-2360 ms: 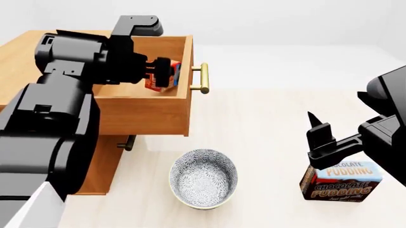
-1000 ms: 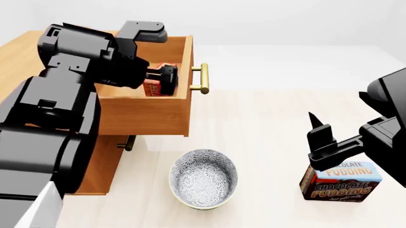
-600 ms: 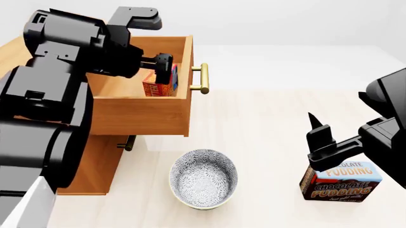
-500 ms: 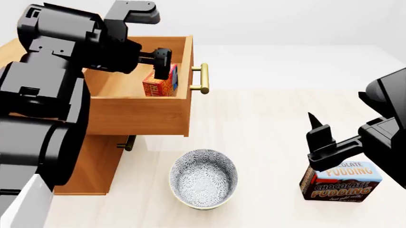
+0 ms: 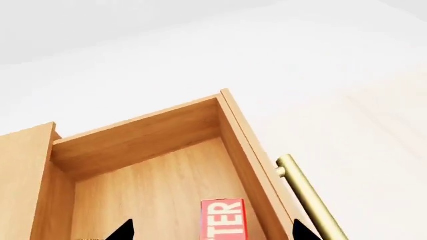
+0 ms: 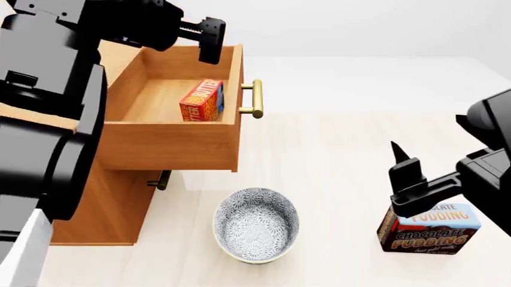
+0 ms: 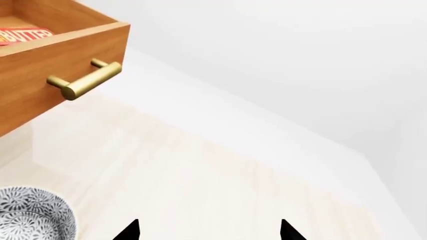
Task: Put the butter at the back in the top drawer of the cabinet and close it.
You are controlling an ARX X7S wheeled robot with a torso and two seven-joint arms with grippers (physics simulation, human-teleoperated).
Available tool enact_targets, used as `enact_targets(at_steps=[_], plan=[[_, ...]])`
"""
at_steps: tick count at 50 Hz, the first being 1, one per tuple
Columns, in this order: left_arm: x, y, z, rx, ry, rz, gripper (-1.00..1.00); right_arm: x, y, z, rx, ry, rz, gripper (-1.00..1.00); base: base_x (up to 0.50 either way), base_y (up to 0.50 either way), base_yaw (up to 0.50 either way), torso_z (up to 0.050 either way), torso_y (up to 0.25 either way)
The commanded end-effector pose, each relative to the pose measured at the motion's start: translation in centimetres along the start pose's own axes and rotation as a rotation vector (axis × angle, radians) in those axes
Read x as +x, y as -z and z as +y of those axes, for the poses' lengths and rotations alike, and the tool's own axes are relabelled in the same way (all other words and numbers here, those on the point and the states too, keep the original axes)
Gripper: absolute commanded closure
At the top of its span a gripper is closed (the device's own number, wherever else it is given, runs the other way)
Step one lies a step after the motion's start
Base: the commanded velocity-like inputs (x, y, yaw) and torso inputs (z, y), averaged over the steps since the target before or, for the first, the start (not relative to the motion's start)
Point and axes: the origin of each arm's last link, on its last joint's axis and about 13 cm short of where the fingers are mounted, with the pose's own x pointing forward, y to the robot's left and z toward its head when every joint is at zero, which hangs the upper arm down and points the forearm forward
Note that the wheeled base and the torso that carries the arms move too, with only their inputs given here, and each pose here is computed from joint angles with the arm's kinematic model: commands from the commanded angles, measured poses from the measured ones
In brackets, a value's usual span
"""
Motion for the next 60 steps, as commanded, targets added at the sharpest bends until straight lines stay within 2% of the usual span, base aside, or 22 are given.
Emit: enact_targets(at_steps=[1, 13, 27, 34, 40, 50, 60], plan=[[-1.8, -2.1, -2.3, 0.035, -0.161, -0.017, -1.0, -0.4, -0.1, 0.0, 0.007, 0.006, -0.011, -1.0, 0.0, 0.0, 0.0, 0.0, 0.0], [-2.5, -2.7, -6.0, 0.117, -0.277, -0.059, -1.0, -1.6, -0.1, -0.4, 0.013, 0.044, -0.031, -1.0, 0.0, 0.0, 0.0, 0.0, 0.0], [-2.6, -1.7, -11.1, 0.19, -0.281, -0.105, -1.0, -2.7, 0.3, -0.6, 0.021, 0.073, -0.043, -1.0, 0.0, 0.0, 0.0, 0.0, 0.0], [-2.3, -0.2, -14.1, 0.252, -0.325, -0.155, -1.0, -3.5, 0.6, -0.6, 0.013, 0.078, -0.05, -1.0, 0.0, 0.0, 0.0, 0.0, 0.0], [-1.5, 1.1, -15.8, 0.266, -0.303, -0.159, -1.0, -4.0, 0.9, -0.5, 0.001, 0.079, -0.056, -1.0, 0.0, 0.0, 0.0, 0.0, 0.0], [-0.2, 2.9, -17.2, 0.315, -0.283, -0.131, -1.0, -4.1, 1.0, -0.5, -0.002, 0.081, -0.049, -1.0, 0.0, 0.0, 0.0, 0.0, 0.0], [0.9, 4.8, -17.7, 0.343, -0.277, -0.106, -1.0, -3.9, 1.2, -0.6, -0.003, 0.08, -0.042, -1.0, 0.0, 0.0, 0.0, 0.0, 0.0]])
